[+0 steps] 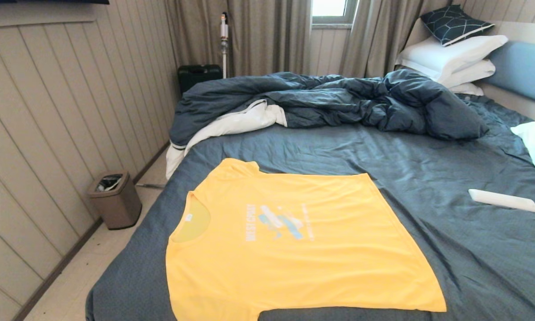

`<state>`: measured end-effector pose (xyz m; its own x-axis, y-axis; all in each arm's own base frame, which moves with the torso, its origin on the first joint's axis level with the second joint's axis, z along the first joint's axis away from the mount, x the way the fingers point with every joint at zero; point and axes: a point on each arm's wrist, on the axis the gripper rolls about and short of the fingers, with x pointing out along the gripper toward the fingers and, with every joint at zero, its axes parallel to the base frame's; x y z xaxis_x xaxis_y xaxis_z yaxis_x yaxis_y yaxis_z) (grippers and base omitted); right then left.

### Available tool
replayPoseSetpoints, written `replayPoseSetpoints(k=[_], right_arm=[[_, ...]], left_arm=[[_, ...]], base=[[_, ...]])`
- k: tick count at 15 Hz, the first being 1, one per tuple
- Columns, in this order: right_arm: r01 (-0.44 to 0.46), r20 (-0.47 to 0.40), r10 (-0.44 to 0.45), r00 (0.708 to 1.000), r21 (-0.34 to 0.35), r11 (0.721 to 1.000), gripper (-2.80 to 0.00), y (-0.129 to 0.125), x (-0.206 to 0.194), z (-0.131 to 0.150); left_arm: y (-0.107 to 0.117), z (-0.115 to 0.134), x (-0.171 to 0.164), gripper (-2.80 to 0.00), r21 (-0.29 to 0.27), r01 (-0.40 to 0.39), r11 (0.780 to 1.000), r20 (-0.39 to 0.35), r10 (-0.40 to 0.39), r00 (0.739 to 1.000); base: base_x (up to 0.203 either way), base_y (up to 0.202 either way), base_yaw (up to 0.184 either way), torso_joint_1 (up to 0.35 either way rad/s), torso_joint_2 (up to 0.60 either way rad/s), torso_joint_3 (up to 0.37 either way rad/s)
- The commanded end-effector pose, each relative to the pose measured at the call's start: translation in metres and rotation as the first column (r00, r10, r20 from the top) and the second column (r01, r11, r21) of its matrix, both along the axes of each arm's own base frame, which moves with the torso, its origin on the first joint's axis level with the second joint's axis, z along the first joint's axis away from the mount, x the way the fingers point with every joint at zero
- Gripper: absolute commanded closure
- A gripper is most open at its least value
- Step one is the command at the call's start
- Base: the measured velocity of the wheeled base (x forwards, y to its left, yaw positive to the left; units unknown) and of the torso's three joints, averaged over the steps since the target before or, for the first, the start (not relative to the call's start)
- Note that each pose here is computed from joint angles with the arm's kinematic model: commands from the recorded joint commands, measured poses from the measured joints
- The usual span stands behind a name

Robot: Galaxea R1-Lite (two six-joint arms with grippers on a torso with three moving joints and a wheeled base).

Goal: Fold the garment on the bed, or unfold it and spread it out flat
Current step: Fold the yellow T-shirt

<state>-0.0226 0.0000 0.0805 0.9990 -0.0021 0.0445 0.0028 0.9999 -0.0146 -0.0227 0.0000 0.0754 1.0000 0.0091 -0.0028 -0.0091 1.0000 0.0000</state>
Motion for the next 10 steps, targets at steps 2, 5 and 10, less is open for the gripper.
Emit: replayPoseSetpoints(k=[2, 5, 10], right_arm=[[0.0, 0.0, 0.0, 1.0, -0.002, 1.0, 0.0, 0.0, 0.0, 0.0], [0.006, -0.004, -0.006, 1.0, -0.011, 1.0, 0.0, 0.0, 0.0, -0.001], [-0.033, -0.112, 0.032, 0.993, -0.008, 0.999, 0.0, 0.001, -0.004, 0.032]], left_arm=[[0.0, 0.0, 0.0, 0.0, 0.002, -0.002, 1.0, 0.0, 0.002, 1.0], [0.0, 0.0, 0.0, 0.0, 0.009, -0.003, 1.0, 0.0, 0.003, 1.0], [0.0, 0.061, -0.004, 0.0, 0.01, 0.001, 1.0, 0.024, -0.001, 1.0]], base=[[0.0, 0.0, 0.0, 0.0, 0.0, 0.0], [0.0, 0.0, 0.0, 0.0, 0.0, 0.0], [0.0, 0.0, 0.0, 0.0, 0.0, 0.0]])
